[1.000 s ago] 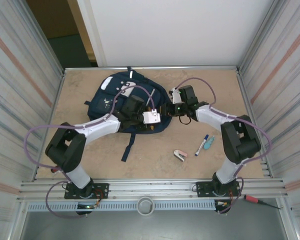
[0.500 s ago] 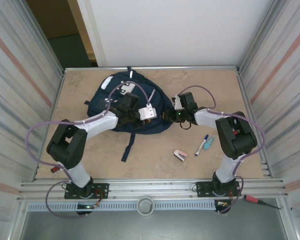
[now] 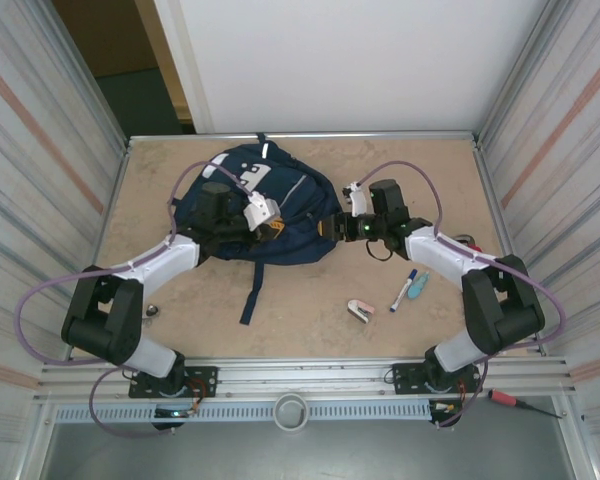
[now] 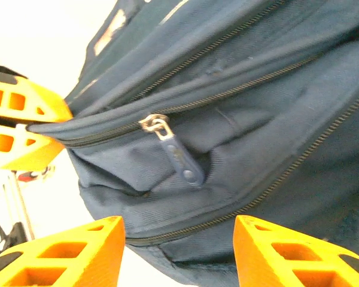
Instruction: Pack books, pencil case, and school supplies into a backpack
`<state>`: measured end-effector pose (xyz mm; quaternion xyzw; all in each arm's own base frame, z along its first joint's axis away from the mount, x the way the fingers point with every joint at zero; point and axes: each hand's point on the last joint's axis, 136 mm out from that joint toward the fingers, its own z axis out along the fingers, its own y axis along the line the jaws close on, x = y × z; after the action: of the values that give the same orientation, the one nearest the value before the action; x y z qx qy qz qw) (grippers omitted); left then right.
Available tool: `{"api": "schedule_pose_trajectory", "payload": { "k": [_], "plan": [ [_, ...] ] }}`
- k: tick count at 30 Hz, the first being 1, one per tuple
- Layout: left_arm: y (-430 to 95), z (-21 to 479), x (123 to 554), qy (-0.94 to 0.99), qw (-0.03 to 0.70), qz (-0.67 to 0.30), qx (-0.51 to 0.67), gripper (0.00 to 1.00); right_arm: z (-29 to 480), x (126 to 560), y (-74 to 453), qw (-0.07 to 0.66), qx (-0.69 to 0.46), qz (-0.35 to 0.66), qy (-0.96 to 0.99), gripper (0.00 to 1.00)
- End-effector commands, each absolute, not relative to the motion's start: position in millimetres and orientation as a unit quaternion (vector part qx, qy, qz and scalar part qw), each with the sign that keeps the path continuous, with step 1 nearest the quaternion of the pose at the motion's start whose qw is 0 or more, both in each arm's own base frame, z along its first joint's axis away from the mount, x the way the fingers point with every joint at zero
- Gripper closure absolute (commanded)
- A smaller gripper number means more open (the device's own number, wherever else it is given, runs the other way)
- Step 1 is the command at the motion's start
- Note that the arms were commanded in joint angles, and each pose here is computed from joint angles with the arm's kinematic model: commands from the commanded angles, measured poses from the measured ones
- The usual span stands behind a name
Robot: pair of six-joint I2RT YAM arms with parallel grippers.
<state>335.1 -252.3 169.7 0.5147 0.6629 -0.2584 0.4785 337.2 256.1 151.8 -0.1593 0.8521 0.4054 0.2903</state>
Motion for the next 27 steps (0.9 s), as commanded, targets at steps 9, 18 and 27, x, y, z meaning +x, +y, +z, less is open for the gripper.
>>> {"api": "schedule_pose_trajectory", "payload": {
  "k": [9, 18, 27],
  "plan": [
    [-264.8, 222.8, 319.5, 0.592, 0.529, -0.308, 0.525, 1.0, 157.8, 350.6, 276.7, 0.262, -0.255, 0.434, 0.823, 0.48],
    [-264.1, 226.1, 319.5, 0.591, 0.53, -0.308, 0.524, 1.0, 141.8, 346.1, 277.2, 0.243, -0.282, 0.446, 0.814, 0.47],
    [-265.0, 229.5, 318.6, 0.589, 0.531, -0.313, 0.523, 1.0, 126.5, 340.6, 294.9, 0.229, -0.3, 0.454, 0.807, 0.54]
  ]
}}
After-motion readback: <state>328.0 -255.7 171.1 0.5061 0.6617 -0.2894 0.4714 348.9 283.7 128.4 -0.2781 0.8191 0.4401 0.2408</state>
